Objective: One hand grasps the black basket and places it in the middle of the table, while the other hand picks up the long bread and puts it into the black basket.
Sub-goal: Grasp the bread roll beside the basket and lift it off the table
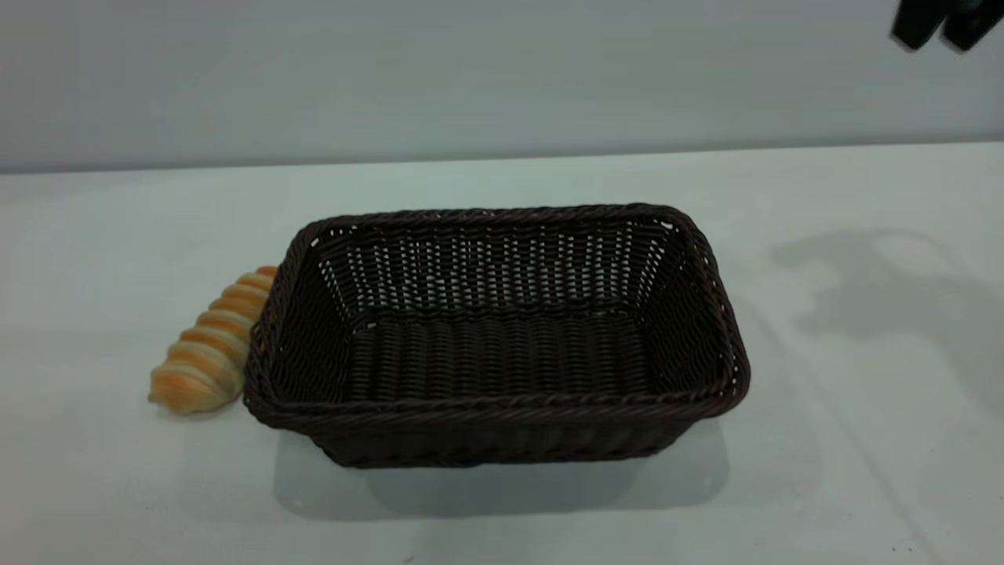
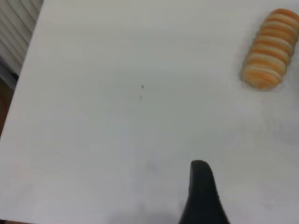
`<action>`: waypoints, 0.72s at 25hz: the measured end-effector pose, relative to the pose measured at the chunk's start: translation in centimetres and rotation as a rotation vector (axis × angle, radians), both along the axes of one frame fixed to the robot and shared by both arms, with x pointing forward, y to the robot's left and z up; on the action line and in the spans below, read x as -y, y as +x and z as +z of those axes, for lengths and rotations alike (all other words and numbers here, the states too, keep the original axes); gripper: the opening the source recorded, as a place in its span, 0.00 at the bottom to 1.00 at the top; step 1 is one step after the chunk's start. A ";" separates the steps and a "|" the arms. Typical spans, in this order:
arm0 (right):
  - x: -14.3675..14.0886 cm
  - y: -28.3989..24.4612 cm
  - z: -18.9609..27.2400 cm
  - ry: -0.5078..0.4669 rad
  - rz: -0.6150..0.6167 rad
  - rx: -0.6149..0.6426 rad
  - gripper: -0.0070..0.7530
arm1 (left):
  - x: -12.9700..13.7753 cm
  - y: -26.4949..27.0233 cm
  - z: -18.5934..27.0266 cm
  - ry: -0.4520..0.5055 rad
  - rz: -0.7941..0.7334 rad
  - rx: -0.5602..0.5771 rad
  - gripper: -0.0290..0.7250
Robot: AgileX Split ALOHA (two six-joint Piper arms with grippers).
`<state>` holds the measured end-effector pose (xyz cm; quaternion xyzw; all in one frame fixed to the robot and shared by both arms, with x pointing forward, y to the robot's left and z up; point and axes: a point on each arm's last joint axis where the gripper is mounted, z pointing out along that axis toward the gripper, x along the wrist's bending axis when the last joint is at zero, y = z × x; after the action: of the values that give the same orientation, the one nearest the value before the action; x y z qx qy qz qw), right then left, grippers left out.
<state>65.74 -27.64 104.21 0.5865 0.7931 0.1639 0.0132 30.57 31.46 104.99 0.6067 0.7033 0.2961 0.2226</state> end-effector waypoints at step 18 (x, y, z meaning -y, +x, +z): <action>-0.1 -18.6 6.6 0.006 -0.039 0.194 0.56 | 1.6 12.5 -2.8 -0.086 -0.150 -0.433 0.77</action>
<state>47.17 -27.50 110.82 0.5834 0.7760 0.2218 0.0915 43.12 29.91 102.15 0.6968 0.6994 0.1115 0.1133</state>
